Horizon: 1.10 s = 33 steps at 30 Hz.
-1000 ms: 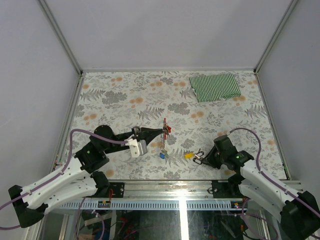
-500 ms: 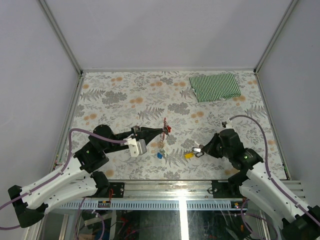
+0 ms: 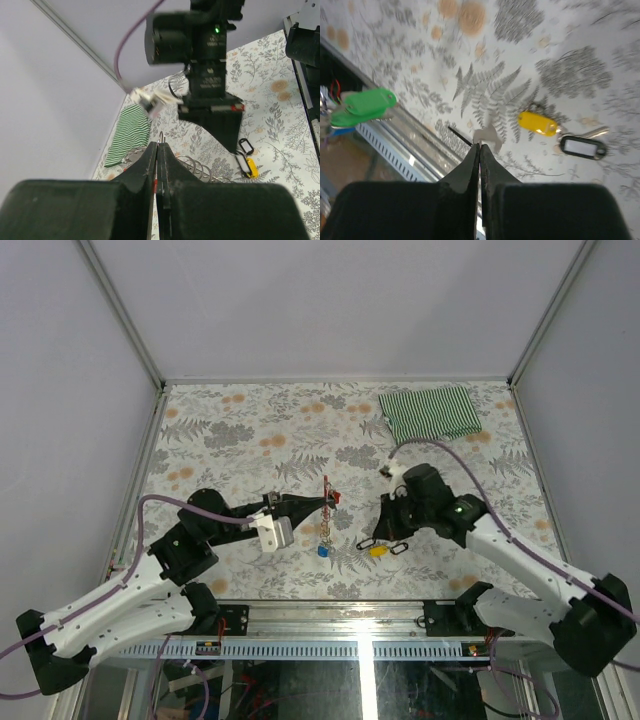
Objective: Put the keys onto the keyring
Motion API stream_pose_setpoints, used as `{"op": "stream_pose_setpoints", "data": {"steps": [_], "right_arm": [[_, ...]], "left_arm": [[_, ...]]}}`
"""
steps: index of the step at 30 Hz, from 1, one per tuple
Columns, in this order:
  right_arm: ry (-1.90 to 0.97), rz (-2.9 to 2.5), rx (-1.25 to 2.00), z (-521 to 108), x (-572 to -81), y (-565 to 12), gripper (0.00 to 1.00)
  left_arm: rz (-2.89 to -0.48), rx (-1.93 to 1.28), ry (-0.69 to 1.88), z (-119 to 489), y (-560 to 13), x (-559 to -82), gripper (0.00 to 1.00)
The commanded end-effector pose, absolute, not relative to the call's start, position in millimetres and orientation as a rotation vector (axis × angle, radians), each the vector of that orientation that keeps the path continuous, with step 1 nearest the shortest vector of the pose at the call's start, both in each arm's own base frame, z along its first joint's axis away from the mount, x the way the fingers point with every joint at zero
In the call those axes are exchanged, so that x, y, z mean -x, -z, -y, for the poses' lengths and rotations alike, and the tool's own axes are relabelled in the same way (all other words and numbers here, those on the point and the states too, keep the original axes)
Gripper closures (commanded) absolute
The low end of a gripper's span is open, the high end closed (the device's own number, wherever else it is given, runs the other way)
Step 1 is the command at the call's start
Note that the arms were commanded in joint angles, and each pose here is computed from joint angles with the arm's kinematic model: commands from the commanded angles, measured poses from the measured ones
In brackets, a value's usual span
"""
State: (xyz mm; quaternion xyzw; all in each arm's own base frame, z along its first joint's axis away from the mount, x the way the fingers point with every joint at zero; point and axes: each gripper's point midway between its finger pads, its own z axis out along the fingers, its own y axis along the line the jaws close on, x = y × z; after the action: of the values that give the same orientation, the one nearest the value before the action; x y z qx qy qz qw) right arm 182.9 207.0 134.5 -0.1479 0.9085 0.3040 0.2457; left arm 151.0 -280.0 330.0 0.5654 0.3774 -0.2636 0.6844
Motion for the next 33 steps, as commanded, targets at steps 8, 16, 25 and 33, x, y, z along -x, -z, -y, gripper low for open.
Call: {"op": "stream_pose_setpoints", "data": {"steps": [8,16,25,33], "right_arm": [[-0.746,-2.633,0.878,-263.9,-134.1,-52.2,1.0],[-0.646,-2.65,0.826,-258.4,-142.3,-28.6,1.0],[-0.665,-2.661,0.733,-260.7,-143.4,-24.8,0.86],[-0.654,-2.675,0.708,-257.5,-141.7,-22.5,0.75]], "left_arm": [[-0.764,-1.174,0.518,264.7,-378.5,-152.1,1.0],[-0.765,-1.174,0.517,265.1,-379.0,-152.7,1.0],[-0.765,-1.177,0.521,265.3,-378.0,-152.0,1.0],[-0.765,-1.176,0.52,263.6,-378.6,-150.9,1.0]]}}
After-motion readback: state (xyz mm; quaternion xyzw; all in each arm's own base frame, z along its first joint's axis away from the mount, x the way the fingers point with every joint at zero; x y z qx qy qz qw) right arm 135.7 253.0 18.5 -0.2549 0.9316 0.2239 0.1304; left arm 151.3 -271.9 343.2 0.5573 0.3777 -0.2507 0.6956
